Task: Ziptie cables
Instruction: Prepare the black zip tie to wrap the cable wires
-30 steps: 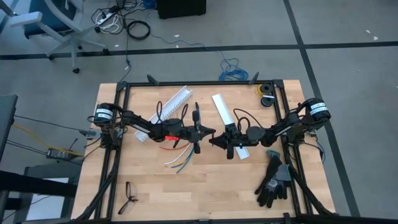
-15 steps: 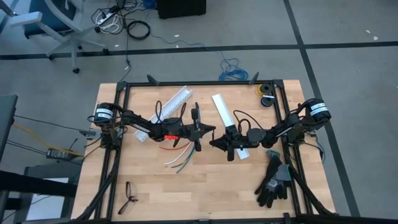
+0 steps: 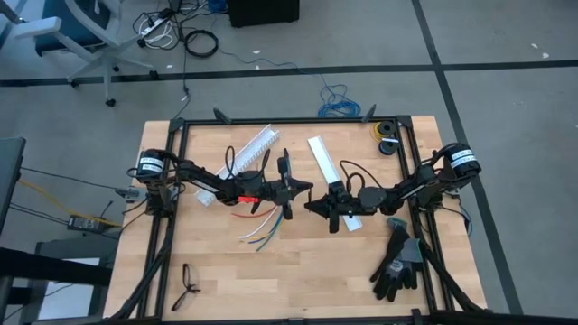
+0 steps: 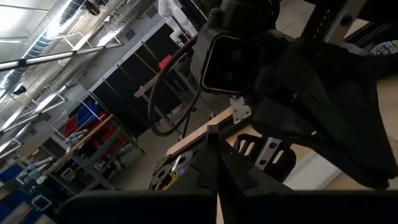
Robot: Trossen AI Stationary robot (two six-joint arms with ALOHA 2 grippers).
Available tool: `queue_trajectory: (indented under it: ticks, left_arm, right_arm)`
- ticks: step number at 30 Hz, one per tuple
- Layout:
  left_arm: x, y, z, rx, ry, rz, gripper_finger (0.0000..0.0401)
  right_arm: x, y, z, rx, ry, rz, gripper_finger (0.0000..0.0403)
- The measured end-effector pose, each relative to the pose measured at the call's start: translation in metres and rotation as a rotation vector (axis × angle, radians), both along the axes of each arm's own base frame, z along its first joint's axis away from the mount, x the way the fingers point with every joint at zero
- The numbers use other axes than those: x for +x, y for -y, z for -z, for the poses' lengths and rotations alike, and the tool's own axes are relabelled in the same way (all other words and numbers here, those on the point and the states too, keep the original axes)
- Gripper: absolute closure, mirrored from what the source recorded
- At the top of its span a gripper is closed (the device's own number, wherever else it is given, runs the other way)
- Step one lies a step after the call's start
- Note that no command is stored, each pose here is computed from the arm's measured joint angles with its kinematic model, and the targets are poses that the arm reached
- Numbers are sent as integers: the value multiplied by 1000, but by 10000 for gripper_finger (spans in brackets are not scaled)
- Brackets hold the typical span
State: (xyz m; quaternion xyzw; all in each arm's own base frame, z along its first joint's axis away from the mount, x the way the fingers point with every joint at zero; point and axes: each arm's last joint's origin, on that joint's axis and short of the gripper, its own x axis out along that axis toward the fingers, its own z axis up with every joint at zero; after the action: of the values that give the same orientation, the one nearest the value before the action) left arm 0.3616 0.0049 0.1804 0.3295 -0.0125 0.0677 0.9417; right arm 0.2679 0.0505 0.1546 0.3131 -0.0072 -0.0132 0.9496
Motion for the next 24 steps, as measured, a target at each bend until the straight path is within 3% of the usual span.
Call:
queue_trajectory:
  ticks: [24]
  left_arm:
    - [0, 3, 1, 26, -10, 5, 400]
  right_arm:
    - [-6, 4, 4, 12, 0, -5, 403]
